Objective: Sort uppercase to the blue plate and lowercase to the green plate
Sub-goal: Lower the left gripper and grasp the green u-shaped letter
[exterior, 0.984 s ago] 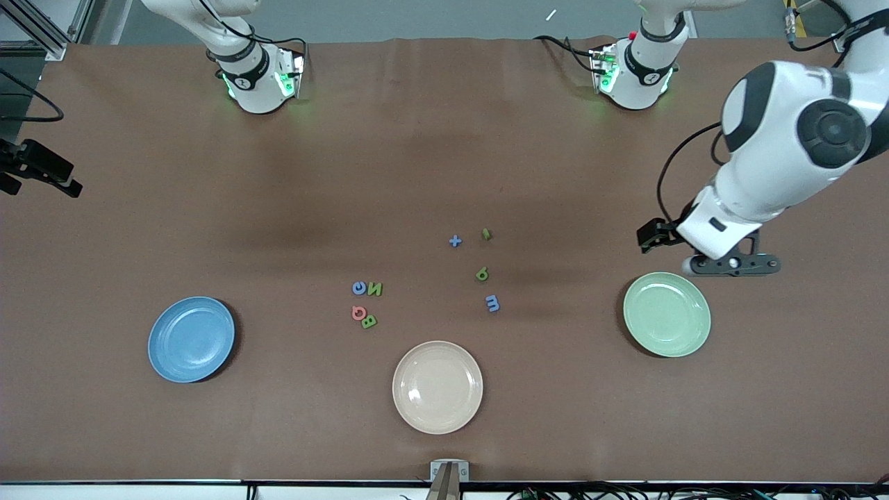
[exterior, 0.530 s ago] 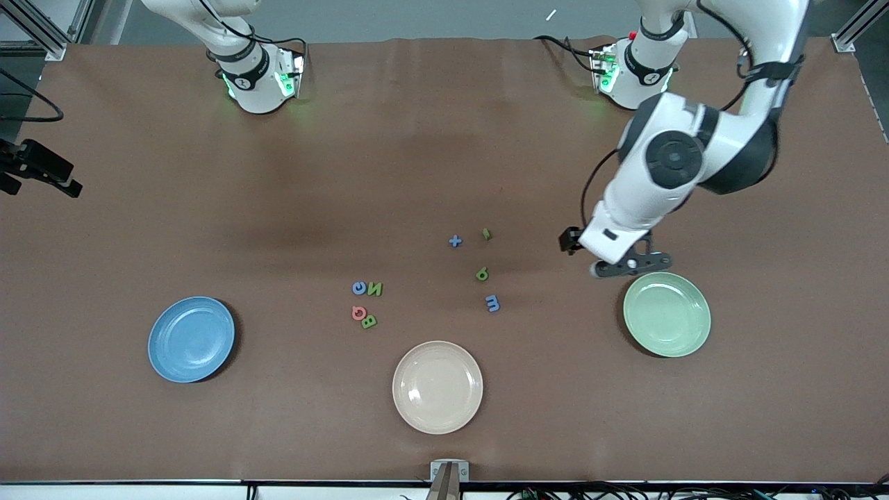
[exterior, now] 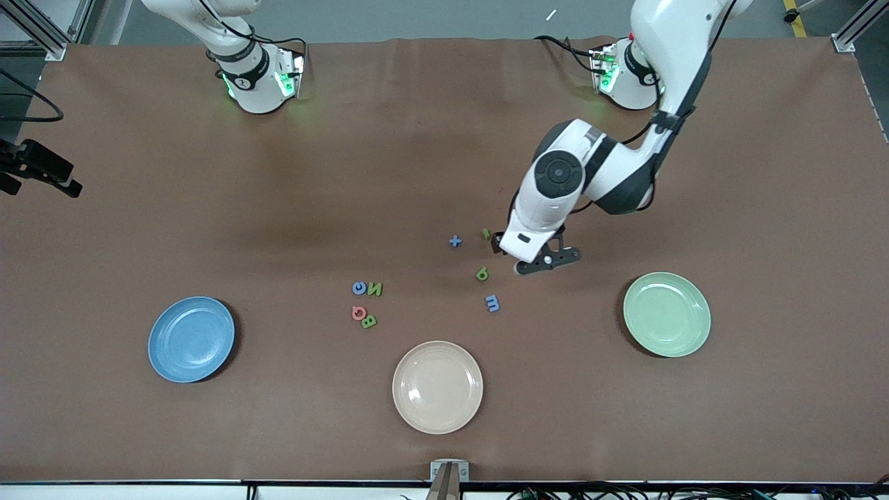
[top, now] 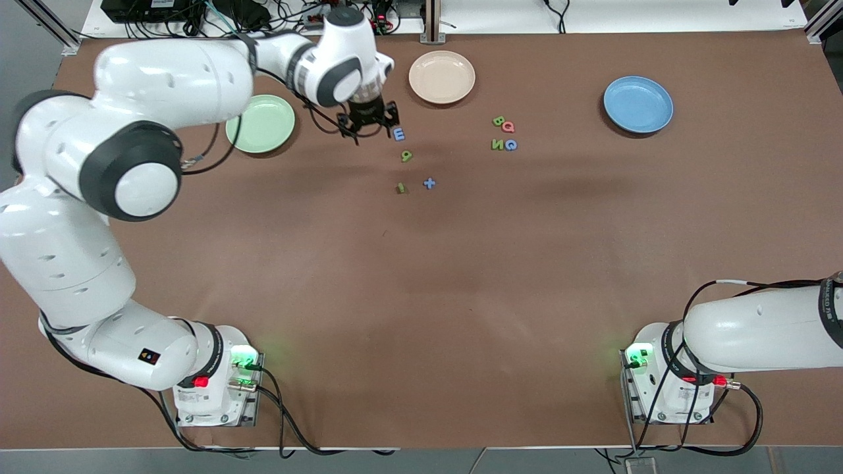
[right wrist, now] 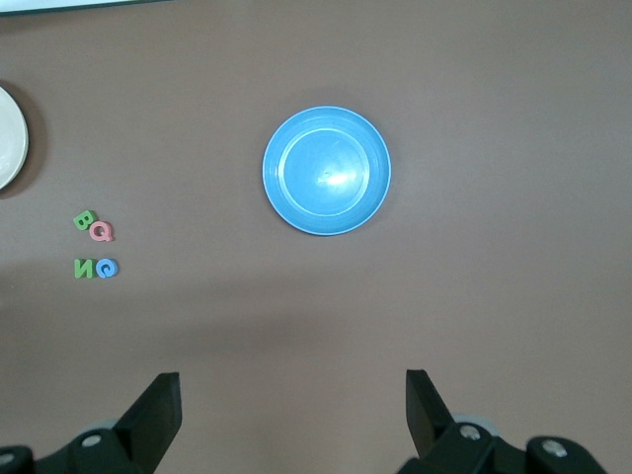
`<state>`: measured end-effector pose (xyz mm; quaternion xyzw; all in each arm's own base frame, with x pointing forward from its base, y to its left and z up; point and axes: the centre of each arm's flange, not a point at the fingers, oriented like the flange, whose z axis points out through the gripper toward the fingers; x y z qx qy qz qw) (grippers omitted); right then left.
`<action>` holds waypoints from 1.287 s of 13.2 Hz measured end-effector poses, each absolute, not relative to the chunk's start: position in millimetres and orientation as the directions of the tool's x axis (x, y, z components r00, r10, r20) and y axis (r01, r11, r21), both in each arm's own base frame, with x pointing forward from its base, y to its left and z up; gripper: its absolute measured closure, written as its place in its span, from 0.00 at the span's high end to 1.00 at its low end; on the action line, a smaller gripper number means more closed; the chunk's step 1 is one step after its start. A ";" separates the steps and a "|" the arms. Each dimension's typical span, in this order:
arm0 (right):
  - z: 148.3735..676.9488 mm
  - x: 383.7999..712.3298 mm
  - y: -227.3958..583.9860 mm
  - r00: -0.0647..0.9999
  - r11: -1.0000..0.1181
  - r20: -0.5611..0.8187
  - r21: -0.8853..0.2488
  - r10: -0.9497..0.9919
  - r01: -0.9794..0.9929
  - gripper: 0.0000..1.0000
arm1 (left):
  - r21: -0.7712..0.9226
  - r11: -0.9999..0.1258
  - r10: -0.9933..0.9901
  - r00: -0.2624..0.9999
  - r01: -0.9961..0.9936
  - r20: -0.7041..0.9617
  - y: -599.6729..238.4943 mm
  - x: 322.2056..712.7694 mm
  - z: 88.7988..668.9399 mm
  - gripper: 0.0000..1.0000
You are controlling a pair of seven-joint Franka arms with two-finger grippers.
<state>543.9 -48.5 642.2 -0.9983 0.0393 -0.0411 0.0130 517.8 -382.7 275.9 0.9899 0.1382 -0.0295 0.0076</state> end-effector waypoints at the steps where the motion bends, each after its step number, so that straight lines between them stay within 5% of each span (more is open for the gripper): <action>1: 642.2 543.9 -48.5 0.994 -0.997 0.081 -0.029 -0.079 -0.077 1.00 | 0.010 -0.956 0.293 0.954 0.294 -0.064 -389.1 514.7 262.9 0.79; 2: 642.2 543.9 -48.6 0.994 -0.997 0.081 -0.029 -0.080 -0.077 1.00 | 0.012 -0.950 0.310 0.948 0.312 -0.068 -394.4 511.7 251.2 0.72; 9: 642.2 543.9 -48.6 0.994 -0.997 0.081 -0.029 -0.080 -0.078 1.00 | -0.009 -0.922 0.385 0.918 0.386 -0.095 -421.9 488.4 206.3 0.70; 12: 642.2 543.9 -48.6 0.994 -0.997 0.081 -0.029 -0.080 -0.078 1.00 | -0.022 -0.923 0.385 0.917 0.385 -0.107 -422.3 485.2 192.1 0.60; 17: 642.2 543.9 -48.6 0.993 -0.997 0.081 -0.029 -0.080 -0.078 1.00 | -0.027 -0.924 0.382 0.917 0.382 -0.112 -424.3 482.0 185.7 0.57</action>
